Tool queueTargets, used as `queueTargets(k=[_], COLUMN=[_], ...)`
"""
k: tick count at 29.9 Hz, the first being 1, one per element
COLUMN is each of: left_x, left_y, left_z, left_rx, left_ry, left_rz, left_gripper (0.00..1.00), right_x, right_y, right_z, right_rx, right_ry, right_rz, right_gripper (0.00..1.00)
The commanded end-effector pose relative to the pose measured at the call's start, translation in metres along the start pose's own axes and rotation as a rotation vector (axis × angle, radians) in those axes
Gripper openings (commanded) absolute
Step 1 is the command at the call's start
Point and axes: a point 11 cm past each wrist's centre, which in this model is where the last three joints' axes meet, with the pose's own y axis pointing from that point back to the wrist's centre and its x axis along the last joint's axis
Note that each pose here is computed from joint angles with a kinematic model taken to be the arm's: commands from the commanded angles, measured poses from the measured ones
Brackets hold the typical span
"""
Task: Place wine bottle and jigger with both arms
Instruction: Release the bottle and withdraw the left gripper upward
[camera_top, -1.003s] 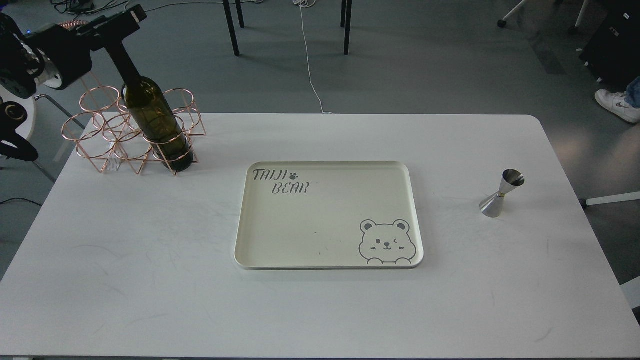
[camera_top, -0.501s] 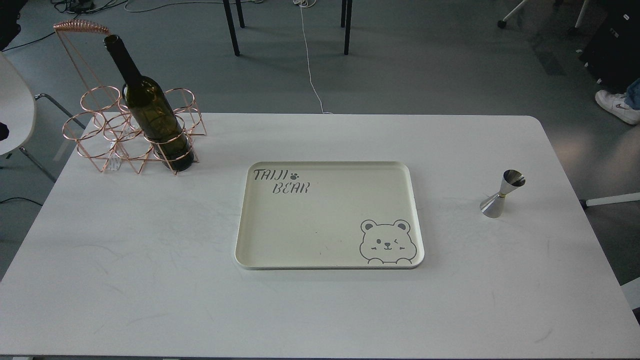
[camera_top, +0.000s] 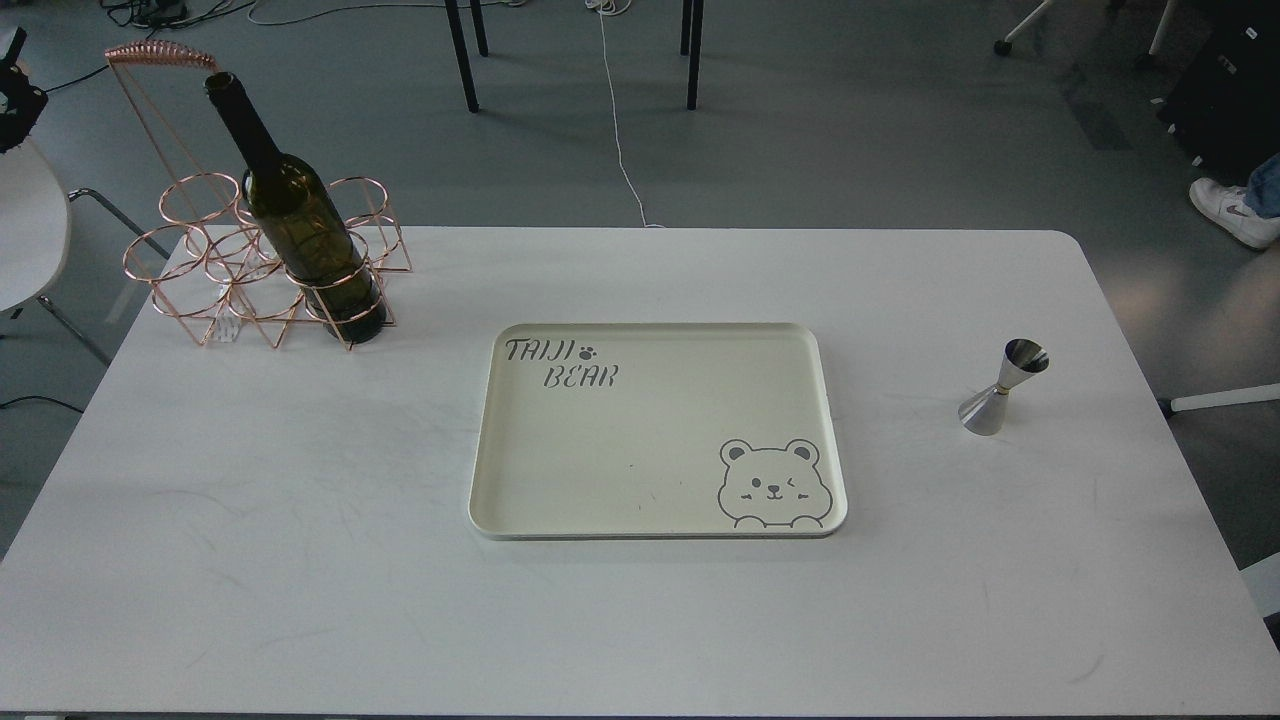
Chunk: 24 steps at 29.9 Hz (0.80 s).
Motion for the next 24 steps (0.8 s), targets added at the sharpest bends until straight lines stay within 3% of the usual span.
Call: queueTargets(k=[1, 9, 24], left_x=[0.011, 0.030, 0.041], left_y=[0.008, 0.031, 0.044], left_z=[-0.018, -0.064, -0.078], left_rx=[-0.025, -0.029, -0.003], left_ry=[0.161, 0.320, 0.315], left_rz=[0.020, 0.078, 0.103], left_gripper=[0.98, 0.98, 0.98], right_x=[-0.005, -0.033, -0.034], right_y=[0.001, 0.003, 0.014], right_z=[0.017, 0.057, 0.082], right_rx=[-0.023, -0.043, -0.064], right_ry=[-0.078, -0.258, -0.308], right_rz=[0.014, -0.031, -0.012], right_gripper=[0.99, 0.99, 0.99])
